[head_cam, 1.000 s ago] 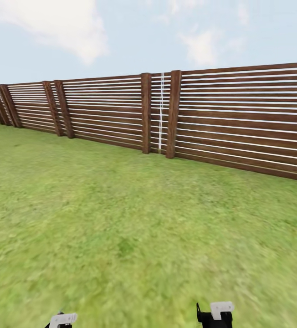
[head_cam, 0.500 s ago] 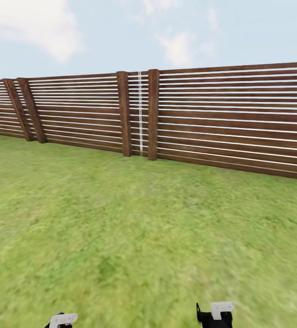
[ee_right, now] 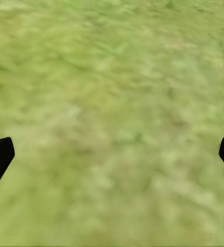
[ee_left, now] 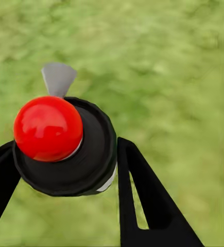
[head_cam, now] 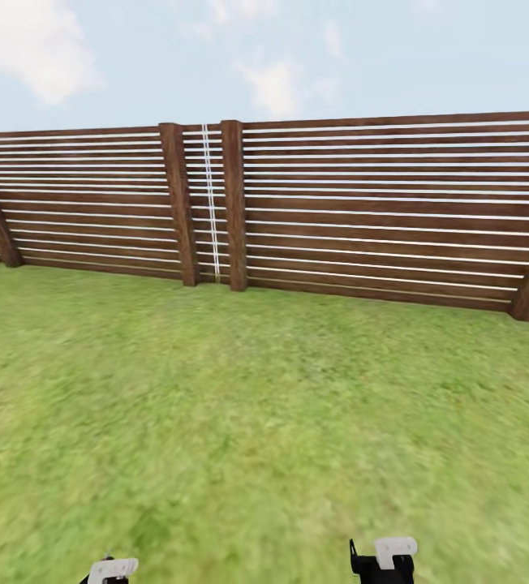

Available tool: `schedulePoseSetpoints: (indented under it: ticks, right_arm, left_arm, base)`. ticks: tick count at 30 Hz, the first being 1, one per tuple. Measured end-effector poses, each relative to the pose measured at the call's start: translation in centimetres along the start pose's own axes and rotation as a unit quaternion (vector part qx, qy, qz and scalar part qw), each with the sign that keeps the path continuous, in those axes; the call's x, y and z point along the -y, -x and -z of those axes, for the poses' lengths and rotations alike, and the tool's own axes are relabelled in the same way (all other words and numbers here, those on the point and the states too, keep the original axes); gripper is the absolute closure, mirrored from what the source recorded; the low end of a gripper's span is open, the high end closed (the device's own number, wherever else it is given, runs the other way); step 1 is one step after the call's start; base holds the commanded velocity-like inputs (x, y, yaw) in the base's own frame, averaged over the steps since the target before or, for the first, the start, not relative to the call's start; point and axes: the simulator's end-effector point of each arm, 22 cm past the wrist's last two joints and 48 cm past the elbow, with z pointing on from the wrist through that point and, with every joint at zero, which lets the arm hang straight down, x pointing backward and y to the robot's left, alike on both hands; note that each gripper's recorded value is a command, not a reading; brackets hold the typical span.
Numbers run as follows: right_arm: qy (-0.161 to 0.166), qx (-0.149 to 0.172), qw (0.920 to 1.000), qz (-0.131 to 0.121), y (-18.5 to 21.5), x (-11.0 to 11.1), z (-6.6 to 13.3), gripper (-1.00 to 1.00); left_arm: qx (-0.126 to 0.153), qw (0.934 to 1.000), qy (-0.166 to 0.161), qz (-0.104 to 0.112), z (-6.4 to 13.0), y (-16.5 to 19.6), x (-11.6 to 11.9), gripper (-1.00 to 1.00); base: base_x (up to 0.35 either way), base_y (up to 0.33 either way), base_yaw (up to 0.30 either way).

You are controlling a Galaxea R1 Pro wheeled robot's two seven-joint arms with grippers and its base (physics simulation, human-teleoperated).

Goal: Pick up the pesticide atomizer in the garden and spray insectifuge to fully cover both potted plants in the garden.

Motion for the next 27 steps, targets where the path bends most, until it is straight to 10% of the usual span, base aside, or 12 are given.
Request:
schedulePoseSetpoints:
  ticks: [27]
  right_arm:
    - [0.0,0.0,1.0,0.0,0.01,-0.04,0.0,-1.0]
  left_arm:
    - [0.0,1.0,-0.001,0.0,-0.01,0.02,0.12,1.0]
  base:
    - [0.34,0.0,-0.265]
